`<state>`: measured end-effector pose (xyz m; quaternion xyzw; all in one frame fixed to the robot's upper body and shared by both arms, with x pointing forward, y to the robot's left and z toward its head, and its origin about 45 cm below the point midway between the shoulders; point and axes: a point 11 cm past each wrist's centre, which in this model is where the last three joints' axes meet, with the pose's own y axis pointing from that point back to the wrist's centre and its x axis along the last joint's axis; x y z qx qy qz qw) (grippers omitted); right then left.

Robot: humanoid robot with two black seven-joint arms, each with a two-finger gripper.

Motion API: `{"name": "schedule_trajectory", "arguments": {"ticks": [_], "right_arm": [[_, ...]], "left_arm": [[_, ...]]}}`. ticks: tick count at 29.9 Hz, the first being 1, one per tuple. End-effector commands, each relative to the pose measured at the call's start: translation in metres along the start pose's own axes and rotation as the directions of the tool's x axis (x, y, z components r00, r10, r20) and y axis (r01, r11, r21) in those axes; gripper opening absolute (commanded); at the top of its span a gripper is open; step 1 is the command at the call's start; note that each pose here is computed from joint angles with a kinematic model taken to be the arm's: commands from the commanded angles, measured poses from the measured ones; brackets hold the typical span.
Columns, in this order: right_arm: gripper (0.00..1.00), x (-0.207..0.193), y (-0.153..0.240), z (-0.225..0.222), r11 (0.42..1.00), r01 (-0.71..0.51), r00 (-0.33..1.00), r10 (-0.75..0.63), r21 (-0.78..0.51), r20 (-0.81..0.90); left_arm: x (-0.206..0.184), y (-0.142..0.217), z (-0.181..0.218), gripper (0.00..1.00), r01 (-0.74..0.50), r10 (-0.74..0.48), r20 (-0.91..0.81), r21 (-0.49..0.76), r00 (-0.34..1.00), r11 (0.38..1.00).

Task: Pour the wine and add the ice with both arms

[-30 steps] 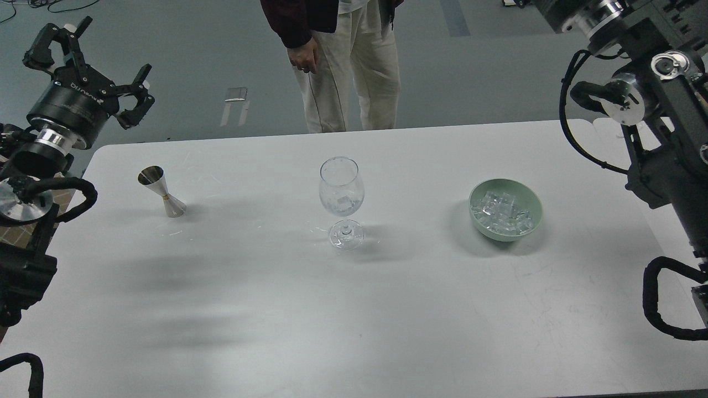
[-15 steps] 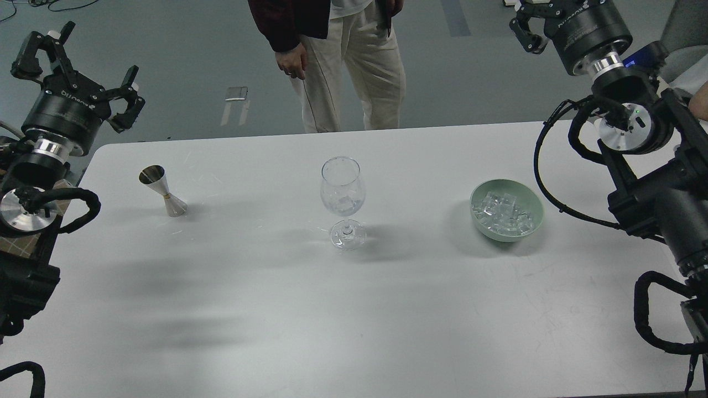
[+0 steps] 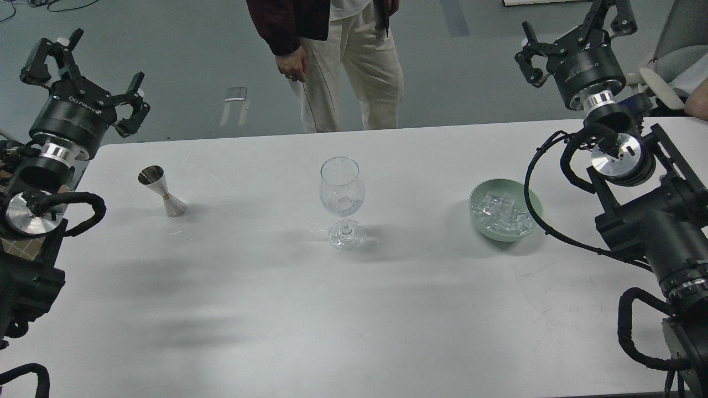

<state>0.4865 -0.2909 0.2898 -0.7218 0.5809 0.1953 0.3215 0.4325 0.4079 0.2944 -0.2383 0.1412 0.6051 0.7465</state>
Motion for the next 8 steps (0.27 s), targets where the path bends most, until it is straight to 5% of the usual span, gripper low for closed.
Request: {"name": "schedule_trajectory", "arguments": {"ticks": [1, 8], "right_arm": [[1.0, -0.002, 0.0, 0.001, 1.0, 0.011, 1.0, -0.011, -0.002, 0.0], [1.0, -0.008, -0.002, -0.005, 0.999, 0.053, 0.999, -0.053, 0.01, 0.002]], "left_arm": [[-0.003, -0.001, -0.004, 0.98, 0.004, -0.004, -0.012, 0.001, 1.0, 1.0], [-0.002, -0.002, 0.006, 0.98, 0.004, -0.004, -0.002, -0.018, 1.0, 1.0]]}}
